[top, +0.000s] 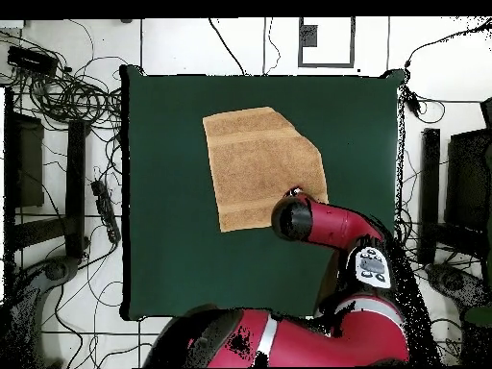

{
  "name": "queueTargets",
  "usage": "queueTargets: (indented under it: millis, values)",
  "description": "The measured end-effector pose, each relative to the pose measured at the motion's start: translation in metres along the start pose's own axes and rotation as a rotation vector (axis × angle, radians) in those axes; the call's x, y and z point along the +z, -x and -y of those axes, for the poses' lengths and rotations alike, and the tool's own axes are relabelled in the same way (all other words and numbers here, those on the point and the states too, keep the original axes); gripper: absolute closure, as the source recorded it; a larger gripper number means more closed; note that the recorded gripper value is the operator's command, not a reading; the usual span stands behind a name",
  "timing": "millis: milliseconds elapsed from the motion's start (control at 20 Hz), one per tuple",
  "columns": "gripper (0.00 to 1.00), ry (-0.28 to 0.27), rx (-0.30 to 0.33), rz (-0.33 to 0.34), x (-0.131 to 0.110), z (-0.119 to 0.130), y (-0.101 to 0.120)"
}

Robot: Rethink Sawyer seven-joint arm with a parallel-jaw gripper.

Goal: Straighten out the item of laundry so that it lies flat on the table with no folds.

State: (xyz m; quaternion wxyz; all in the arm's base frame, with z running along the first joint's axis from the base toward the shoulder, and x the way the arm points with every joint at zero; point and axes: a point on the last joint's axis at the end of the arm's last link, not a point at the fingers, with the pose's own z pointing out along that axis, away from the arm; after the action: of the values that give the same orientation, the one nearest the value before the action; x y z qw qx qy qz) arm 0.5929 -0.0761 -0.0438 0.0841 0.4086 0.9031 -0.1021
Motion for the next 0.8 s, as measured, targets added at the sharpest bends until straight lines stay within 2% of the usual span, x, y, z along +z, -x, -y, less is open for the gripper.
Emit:
queueTargets:
  millis: [250,400,550,800]
  values:
    - [1.00,-0.015,-0.052,0.021,-0.012,-0.013,-0.020]
    - [1.00,0.000,-0.081,0.023,-0.027,-0.036,-0.042]
    - [1.00,0.018,-0.080,0.015,-0.043,-0.051,-0.059]
    - [1.00,0.030,-0.047,-0.004,-0.059,-0.058,-0.065]
